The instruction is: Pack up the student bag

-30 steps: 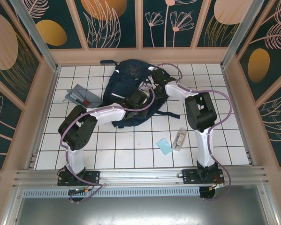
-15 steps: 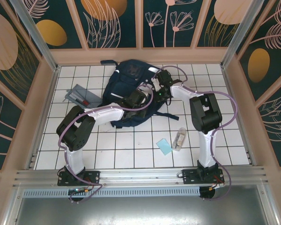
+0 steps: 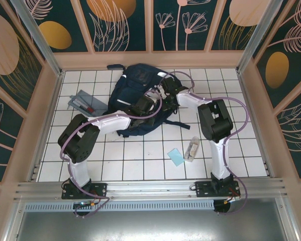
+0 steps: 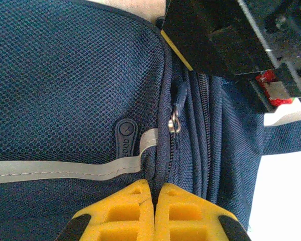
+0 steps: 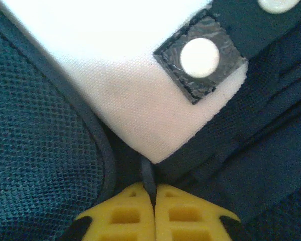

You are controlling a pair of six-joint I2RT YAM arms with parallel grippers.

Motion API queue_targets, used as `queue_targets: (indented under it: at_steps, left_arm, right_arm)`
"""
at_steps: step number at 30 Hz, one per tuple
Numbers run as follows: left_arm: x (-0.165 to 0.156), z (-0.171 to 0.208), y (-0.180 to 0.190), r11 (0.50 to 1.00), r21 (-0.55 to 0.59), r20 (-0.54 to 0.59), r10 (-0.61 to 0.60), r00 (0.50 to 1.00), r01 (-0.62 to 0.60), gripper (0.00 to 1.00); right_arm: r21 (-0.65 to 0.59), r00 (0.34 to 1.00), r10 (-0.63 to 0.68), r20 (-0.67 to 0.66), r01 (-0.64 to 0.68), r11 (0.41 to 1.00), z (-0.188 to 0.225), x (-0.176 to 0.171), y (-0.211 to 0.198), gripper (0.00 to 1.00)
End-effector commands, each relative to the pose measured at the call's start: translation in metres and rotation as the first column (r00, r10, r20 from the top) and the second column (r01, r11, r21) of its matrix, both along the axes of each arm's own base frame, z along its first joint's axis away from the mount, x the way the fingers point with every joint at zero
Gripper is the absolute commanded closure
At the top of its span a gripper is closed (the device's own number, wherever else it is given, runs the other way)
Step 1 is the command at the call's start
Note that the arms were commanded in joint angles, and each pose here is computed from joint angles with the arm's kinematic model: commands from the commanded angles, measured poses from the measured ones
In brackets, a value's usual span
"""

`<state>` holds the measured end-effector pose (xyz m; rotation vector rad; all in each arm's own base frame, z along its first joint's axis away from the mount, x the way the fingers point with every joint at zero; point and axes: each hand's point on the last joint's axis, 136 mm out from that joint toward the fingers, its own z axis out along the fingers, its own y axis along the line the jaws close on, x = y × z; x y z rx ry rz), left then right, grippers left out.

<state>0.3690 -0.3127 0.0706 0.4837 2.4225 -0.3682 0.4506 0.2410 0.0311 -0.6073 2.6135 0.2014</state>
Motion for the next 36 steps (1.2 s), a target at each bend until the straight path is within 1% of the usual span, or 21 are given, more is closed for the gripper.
queue_targets:
  at_steps: [1,3,4,6,7,9,10,11,12,13,15,16,21,26,28,31,33,36]
  left_arm:
    - [0.005,0.023,0.005,0.999,-0.033,0.039,0.034,0.999,-0.032,1.0]
    - [0.006,0.023,0.004,0.998,-0.046,0.037,0.037,0.999,-0.035,1.0]
    - [0.006,0.023,0.002,0.998,-0.056,0.035,0.038,0.999,-0.036,1.0]
    - [0.007,0.022,-0.001,0.997,-0.074,0.031,0.041,0.999,-0.039,1.0]
    - [0.008,0.02,-0.003,0.996,-0.081,0.028,0.039,0.999,-0.036,1.0]
    - [0.01,0.018,-0.007,0.995,-0.089,0.022,0.036,0.999,-0.034,1.0]
    - [0.011,0.017,-0.009,0.995,-0.092,0.02,0.035,0.999,-0.033,1.0]
    - [0.012,0.018,-0.011,0.995,-0.093,0.02,0.031,0.999,-0.029,1.0]
    - [0.013,0.019,-0.012,0.995,-0.097,0.022,0.028,0.999,-0.025,1.0]
    - [0.015,0.02,-0.014,0.995,-0.101,0.024,0.025,0.999,-0.023,1.0]
    - [0.016,0.023,-0.016,0.994,-0.105,0.03,0.019,0.999,-0.016,1.0]
    - [0.016,0.023,-0.017,0.994,-0.106,0.032,0.016,0.999,-0.013,1.0]
    - [0.016,0.025,-0.02,0.994,-0.111,0.031,0.008,1.0,-0.004,1.0]
    - [0.015,0.027,-0.02,0.993,-0.12,0.03,0.005,1.0,-0.002,1.0]
    - [0.015,0.027,-0.019,0.993,-0.12,0.03,0.007,1.0,-0.003,1.0]
    - [0.014,0.027,-0.02,0.992,-0.124,0.025,0.007,1.0,-0.004,1.0]
    - [0.014,0.027,-0.021,0.991,-0.133,0.021,0.007,1.0,-0.004,1.0]
    - [0.013,0.025,-0.023,0.989,-0.147,0.013,0.005,1.0,-0.003,1.0]
  right_arm:
    - [0.033,0.957,-0.19,-0.221,0.202,0.979,-0.051,-0.02,-0.047,1.0]
    - [0.262,0.938,-0.219,-0.268,0.29,0.92,-0.024,-0.019,-0.038,1.0]
    - [0.388,0.931,-0.225,-0.287,0.327,0.862,-0.006,-0.019,-0.033,1.0]
    - [0.57,0.923,-0.208,-0.325,0.366,0.736,0.023,-0.027,-0.028,1.0]
    - [0.618,0.917,-0.21,-0.34,0.386,0.685,0.032,-0.032,-0.027,1.0]
    - [0.669,0.909,-0.204,-0.362,0.406,0.622,0.041,-0.043,-0.024,1.0]
    - [0.677,0.902,-0.201,-0.383,0.422,0.602,0.042,-0.049,-0.024,0.98]
    - [0.673,0.896,-0.198,-0.398,0.431,0.601,0.041,-0.055,-0.024,0.91]
    - [0.656,0.892,-0.205,-0.403,0.438,0.614,0.04,-0.059,-0.026,0.79]
    - [0.634,0.892,-0.222,-0.395,0.439,0.637,0.038,-0.061,-0.031,0.72]
    - [0.589,0.898,-0.259,-0.356,0.431,0.684,0.039,-0.059,-0.04,0.65]
    - [0.565,0.903,-0.275,-0.331,0.423,0.708,0.043,-0.056,-0.045,0.64]
    - [0.481,0.921,-0.319,-0.222,0.388,0.786,0.062,-0.032,-0.055,0.63]
    - [0.358,0.92,-0.351,-0.176,0.392,0.847,0.047,-0.014,-0.058,0.63]
    - [0.321,0.914,-0.364,-0.178,0.403,0.857,0.039,-0.009,-0.058,0.63]
    - [0.279,0.896,-0.399,-0.195,0.441,0.853,0.025,-0.005,-0.062,0.64]
    - [0.231,0.881,-0.439,-0.176,0.47,0.852,0.019,-0.001,-0.069,0.64]
    - [0.192,0.872,-0.458,-0.172,0.485,0.853,0.011,0.002,-0.07,0.64]
